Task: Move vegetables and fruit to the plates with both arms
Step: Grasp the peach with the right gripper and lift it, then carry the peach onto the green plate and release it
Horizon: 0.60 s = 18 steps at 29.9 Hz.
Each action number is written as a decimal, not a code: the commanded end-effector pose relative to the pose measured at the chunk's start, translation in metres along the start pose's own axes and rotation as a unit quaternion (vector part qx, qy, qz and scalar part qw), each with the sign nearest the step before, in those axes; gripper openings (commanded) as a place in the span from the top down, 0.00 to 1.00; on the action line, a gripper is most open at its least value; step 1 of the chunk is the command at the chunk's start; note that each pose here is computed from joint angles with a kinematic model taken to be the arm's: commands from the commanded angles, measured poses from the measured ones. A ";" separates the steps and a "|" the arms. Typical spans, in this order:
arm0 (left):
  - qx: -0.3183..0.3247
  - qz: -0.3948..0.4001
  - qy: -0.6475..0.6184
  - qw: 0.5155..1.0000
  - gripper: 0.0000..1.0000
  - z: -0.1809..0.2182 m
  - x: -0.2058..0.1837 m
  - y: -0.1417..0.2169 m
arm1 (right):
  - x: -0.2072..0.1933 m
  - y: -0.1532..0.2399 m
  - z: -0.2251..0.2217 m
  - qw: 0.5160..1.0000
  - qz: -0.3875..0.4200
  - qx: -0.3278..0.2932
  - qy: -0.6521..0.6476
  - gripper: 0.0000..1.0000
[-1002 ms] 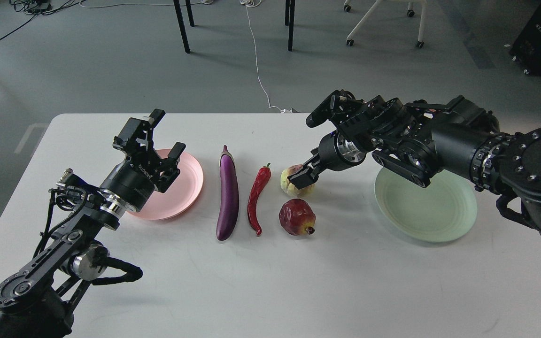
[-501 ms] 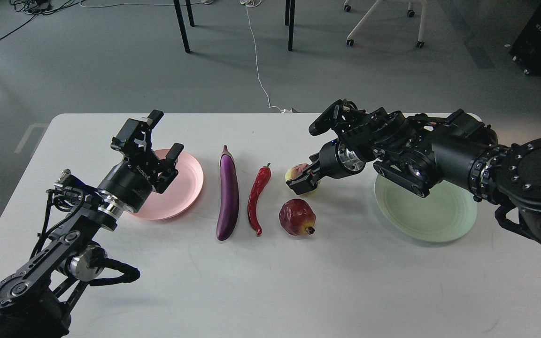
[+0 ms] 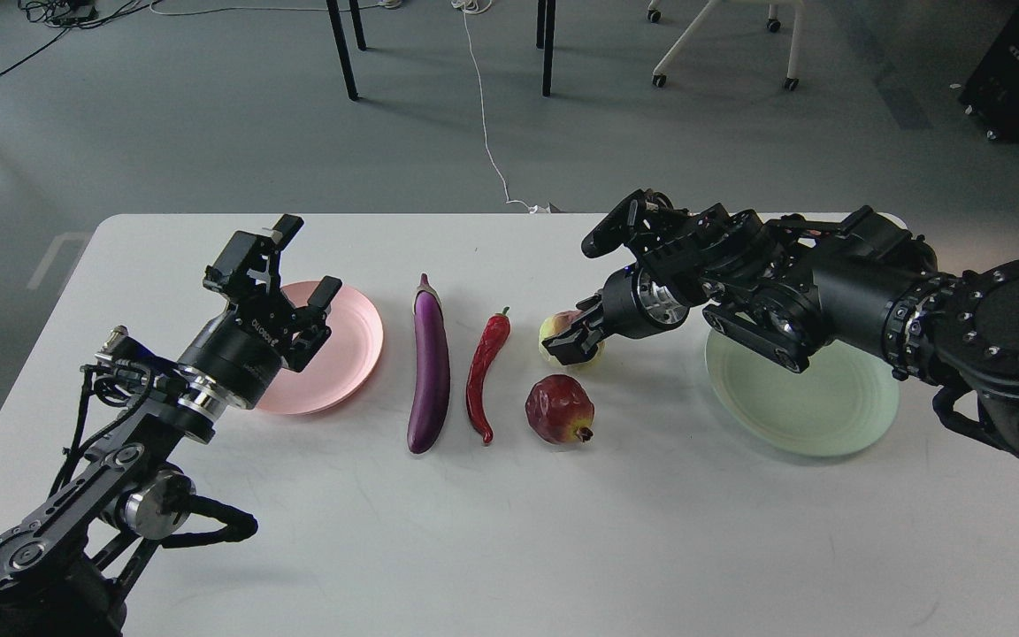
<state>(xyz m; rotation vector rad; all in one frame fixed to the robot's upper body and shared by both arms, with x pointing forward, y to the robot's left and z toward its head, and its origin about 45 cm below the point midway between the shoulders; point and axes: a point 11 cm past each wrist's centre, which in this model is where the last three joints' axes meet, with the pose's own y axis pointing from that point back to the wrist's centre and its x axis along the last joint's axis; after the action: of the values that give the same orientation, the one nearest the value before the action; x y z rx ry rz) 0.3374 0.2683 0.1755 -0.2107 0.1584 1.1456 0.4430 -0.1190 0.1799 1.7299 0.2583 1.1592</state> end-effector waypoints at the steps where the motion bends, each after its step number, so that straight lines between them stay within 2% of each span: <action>1: -0.001 -0.001 0.000 1.000 0.01 0.001 -0.001 0.000 | 0.032 0.013 -0.009 0.999 0.016 0.006 0.031 0.66; 5: -0.002 0.000 0.001 1.000 0.00 0.001 -0.001 0.000 | 0.039 0.071 0.034 0.999 0.034 -0.032 0.024 0.66; 8: -0.002 -0.001 0.001 1.000 0.00 0.001 -0.001 0.000 | 0.022 0.113 0.067 0.997 0.040 -0.060 -0.001 0.66; 14: -0.003 -0.008 0.007 1.000 0.01 -0.001 -0.005 -0.001 | -0.060 0.183 0.124 0.990 0.016 -0.124 -0.060 0.66; 18: -0.004 -0.010 0.010 1.000 0.01 -0.001 -0.007 -0.002 | -0.124 0.195 0.141 0.984 -0.019 -0.147 -0.100 0.66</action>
<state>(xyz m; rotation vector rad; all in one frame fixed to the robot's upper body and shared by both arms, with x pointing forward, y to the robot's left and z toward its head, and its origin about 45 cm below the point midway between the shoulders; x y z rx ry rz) 0.3365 0.2626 0.1762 -0.2284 0.1672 1.1278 0.4433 -0.3404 0.2783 1.5696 0.0076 1.0148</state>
